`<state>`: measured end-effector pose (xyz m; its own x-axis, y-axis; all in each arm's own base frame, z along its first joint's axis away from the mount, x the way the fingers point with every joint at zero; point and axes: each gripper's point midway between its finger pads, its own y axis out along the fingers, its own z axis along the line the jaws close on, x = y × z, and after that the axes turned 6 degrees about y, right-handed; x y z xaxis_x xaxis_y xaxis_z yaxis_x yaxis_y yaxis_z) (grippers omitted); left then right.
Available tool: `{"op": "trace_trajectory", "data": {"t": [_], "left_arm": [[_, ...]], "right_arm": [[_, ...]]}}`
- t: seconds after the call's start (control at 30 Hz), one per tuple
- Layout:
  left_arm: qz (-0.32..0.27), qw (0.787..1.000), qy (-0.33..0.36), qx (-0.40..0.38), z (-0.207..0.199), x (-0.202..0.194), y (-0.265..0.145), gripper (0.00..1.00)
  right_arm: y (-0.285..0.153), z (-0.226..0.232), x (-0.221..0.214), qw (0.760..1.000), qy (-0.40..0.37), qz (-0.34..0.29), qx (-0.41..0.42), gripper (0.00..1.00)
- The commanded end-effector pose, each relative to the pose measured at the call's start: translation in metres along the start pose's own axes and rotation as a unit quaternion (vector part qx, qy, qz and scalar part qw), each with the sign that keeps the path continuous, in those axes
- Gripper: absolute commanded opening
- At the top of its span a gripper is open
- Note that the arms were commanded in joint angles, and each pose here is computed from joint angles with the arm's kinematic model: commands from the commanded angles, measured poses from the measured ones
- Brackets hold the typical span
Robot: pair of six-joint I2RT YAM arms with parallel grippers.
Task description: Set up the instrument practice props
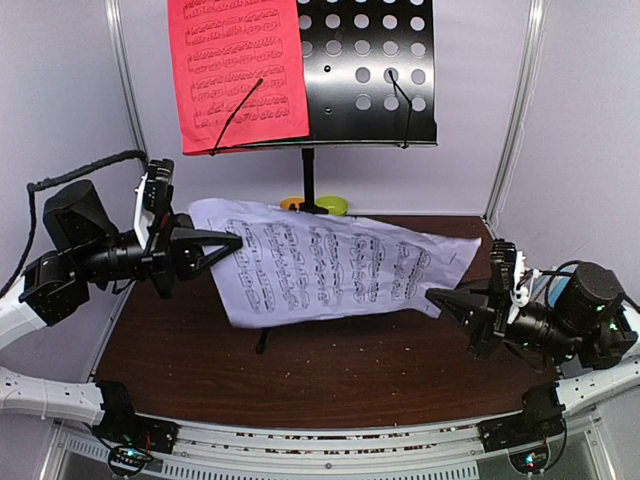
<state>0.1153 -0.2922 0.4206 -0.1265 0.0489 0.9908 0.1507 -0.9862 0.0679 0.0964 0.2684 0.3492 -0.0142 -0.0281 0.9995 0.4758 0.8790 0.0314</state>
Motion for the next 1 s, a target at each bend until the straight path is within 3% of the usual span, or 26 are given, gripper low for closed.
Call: {"op": "trace_trajectory", "data": {"t": [0.0,0.13,0.23,0.37,0.67,0.83,0.97], "left_arm": [[-0.019,1.0,0.002,0.004,0.001,0.003,-0.002,0.01],[0.03,0.998,0.018,0.046,0.014,-0.009,-0.006,0.53],[0.089,0.987,0.052,0.122,0.038,-0.018,-0.021,0.68],[0.172,0.967,0.098,0.162,0.053,-0.03,-0.036,0.77],[0.229,0.954,0.169,0.096,0.03,-0.06,-0.003,0.84],[0.243,0.952,0.176,0.052,0.017,-0.081,0.025,0.8],[0.238,0.953,0.185,0.031,0.011,-0.079,0.036,0.69]], "right_arm": [[-0.01,-0.013,0.029,1.0,-0.018,-0.003,-0.025,0.0],[-0.015,-0.017,0.038,0.999,-0.036,0.026,-0.029,0.0],[-0.016,-0.023,0.032,0.995,-0.052,0.072,-0.044,0.0],[-0.009,-0.023,0.014,0.985,-0.066,0.148,-0.053,0.0],[0.012,0.0,-0.007,0.963,-0.051,0.264,-0.025,0.0],[0.014,0.008,0.0,0.963,-0.048,0.266,-0.003,0.0],[0.014,0.009,0.001,0.957,-0.06,0.285,0.0,0.0]]}}
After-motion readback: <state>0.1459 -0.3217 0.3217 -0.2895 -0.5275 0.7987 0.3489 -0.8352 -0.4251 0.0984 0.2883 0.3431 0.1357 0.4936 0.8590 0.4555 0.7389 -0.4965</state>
